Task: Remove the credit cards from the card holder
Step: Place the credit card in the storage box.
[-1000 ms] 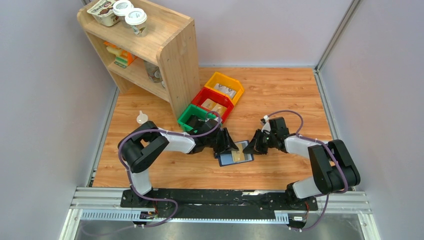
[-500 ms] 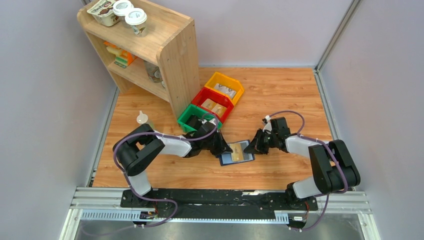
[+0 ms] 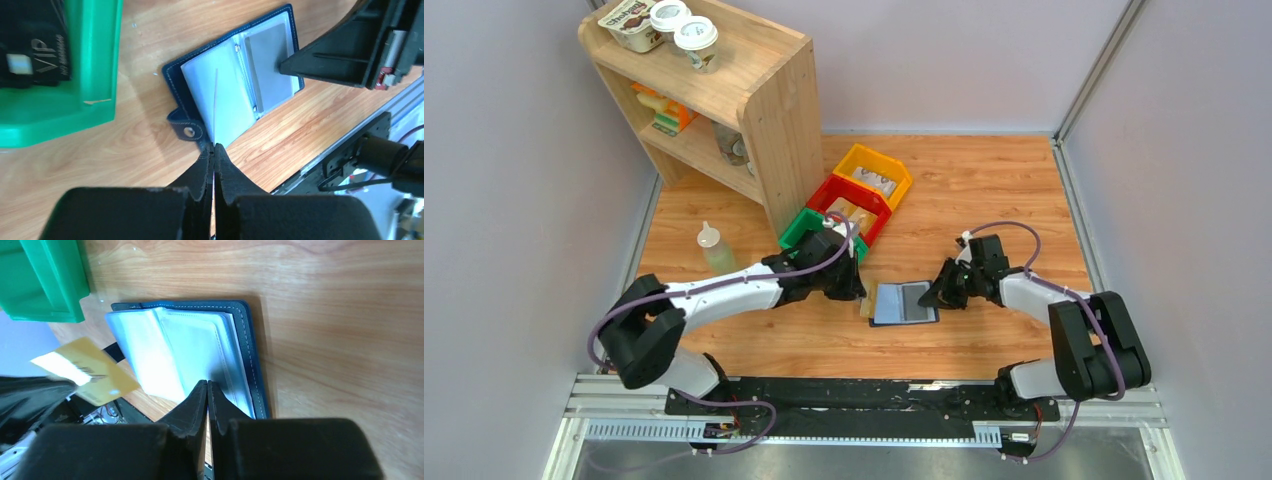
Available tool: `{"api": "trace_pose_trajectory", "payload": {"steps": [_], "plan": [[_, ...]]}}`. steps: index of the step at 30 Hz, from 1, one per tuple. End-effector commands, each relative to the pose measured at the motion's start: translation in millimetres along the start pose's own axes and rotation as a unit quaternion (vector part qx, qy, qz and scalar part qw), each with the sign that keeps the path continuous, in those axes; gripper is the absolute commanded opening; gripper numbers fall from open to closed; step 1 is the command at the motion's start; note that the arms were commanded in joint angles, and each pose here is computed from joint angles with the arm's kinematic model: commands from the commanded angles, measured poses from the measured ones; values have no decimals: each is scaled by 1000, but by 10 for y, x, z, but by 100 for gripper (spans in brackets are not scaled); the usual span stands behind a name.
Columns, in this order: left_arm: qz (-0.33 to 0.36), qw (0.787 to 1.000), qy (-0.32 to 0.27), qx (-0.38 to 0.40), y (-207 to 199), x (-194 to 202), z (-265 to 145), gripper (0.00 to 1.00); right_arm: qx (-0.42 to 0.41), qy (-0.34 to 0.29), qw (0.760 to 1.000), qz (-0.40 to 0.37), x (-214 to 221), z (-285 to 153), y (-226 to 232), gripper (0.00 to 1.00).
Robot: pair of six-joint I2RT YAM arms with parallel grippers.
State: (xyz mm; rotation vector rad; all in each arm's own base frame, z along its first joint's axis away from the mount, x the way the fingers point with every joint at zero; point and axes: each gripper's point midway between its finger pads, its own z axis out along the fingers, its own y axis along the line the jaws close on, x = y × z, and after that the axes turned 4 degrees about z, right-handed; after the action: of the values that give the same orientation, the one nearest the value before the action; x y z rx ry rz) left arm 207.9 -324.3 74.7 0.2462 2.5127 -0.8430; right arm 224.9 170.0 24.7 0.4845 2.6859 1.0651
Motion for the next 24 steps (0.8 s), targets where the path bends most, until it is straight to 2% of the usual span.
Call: {"api": "trace_pose_trajectory", "payload": {"steps": [1,4,6,10,11,12,13,17,24], "plan": [[133,991,-17,-23,-64,-305,-461,0,64,-34,997,-11,-79,-127,-184,11],[210,977,-29,-25,-168,-582,-737,0,41,-53,997,-36,-175,-265,33,22],[240,970,-33,-25,-197,-777,-873,0,27,-69,996,-54,-235,-371,179,34],[265,963,-34,-35,-67,-1219,-1027,0,32,-100,991,-77,-301,-585,301,55],[279,959,-15,-43,15,-1217,-982,0,35,-108,990,-84,-317,-634,319,58],[284,957,-29,-51,6,-1393,-1034,0,38,-115,989,-89,-315,-683,326,61],[297,953,-12,-61,82,-1403,-985,0,43,-123,987,-90,-317,-721,315,64],[321,944,-41,-70,91,-1868,-926,0,47,-146,984,-94,-277,-814,268,69],[304,948,-62,-78,320,-2341,-539,0,65,-165,981,-78,-184,-900,136,72]]}}
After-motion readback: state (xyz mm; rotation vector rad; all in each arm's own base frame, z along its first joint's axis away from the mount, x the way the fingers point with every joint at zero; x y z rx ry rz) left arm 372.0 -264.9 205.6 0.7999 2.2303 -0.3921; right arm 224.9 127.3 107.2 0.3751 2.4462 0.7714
